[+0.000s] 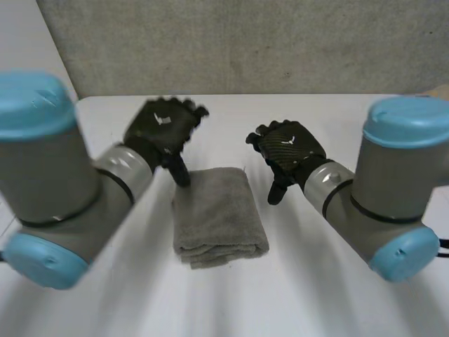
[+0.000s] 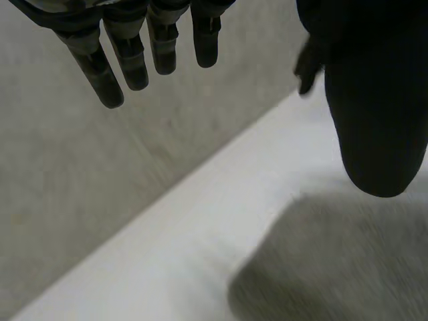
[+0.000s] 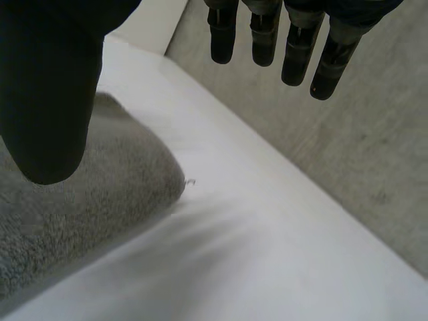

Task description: Fold the laundry.

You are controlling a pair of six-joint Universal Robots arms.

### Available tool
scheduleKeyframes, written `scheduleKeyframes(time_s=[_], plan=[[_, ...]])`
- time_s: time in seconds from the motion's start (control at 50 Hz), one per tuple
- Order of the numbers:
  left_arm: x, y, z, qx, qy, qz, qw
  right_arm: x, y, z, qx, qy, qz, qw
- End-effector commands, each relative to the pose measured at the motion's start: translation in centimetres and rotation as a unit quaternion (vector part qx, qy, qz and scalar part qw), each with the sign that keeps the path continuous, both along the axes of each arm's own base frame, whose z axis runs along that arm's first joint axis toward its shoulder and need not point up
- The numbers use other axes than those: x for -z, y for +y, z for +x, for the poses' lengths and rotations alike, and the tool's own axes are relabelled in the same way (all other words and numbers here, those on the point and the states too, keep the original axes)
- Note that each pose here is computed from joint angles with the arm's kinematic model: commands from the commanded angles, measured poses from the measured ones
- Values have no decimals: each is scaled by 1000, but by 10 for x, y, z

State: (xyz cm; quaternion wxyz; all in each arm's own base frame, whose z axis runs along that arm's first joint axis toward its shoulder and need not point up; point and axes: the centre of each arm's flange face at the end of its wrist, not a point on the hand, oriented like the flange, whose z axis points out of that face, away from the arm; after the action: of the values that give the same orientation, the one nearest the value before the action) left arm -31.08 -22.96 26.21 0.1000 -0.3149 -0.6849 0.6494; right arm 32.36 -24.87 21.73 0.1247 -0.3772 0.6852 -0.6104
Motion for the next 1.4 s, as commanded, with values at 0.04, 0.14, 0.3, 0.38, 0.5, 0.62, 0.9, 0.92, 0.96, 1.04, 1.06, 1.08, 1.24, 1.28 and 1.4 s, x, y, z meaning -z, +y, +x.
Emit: scheduleKeyframes(time_s=[0.04, 0.14, 0.3, 0.38, 0.5, 0.62, 0.9, 0.92, 0.96, 1.04, 1.06, 1.08, 1.24, 1.28, 1.4], plan=[[-46, 6, 10, 101, 37, -5, 994, 32, 50, 8, -50, -21, -24, 998], [-57, -1, 17, 93, 64, -5, 994, 52, 67, 15, -75, -35, -44, 996], [-60, -2, 17, 93, 84, 6, 992, 100, 80, 27, -95, -6, -12, 995], [-58, -2, 16, 94, 83, 10, 992, 109, 76, 32, -96, -6, -14, 995], [-54, -2, 14, 94, 82, 15, 992, 119, 70, 37, -103, 15, -43, 994], [-51, -3, 14, 94, 81, 19, 992, 121, 62, 44, -105, 23, -70, 992], [-50, -6, 16, 88, 82, 22, 992, 120, 40, 62, -94, 11, -92, 991], [-50, -7, 16, 87, 82, 22, 993, 121, 39, 63, -94, 11, -92, 991], [-50, -6, 17, 88, 82, 24, 992, 121, 35, 67, -94, 7, -97, 991], [-49, -6, 16, 88, 84, 26, 992, 114, 27, 74, -93, -5, -111, 989], [-49, -6, 16, 88, 84, 26, 992, 112, 25, 75, -93, -7, -114, 989], [-49, -6, 16, 87, 85, 27, 992, 111, 24, 77, -94, -9, -115, 989], [-49, -6, 16, 87, 86, 27, 992, 97, 3, 75, -82, -14, -120, 989], [-49, -6, 16, 87, 86, 27, 992, 94, -18, 60, -57, -4, -118, 991], [-49, -7, 17, 87, 87, 27, 992, 79, -72, 11, -13, 4, -121, 993]])
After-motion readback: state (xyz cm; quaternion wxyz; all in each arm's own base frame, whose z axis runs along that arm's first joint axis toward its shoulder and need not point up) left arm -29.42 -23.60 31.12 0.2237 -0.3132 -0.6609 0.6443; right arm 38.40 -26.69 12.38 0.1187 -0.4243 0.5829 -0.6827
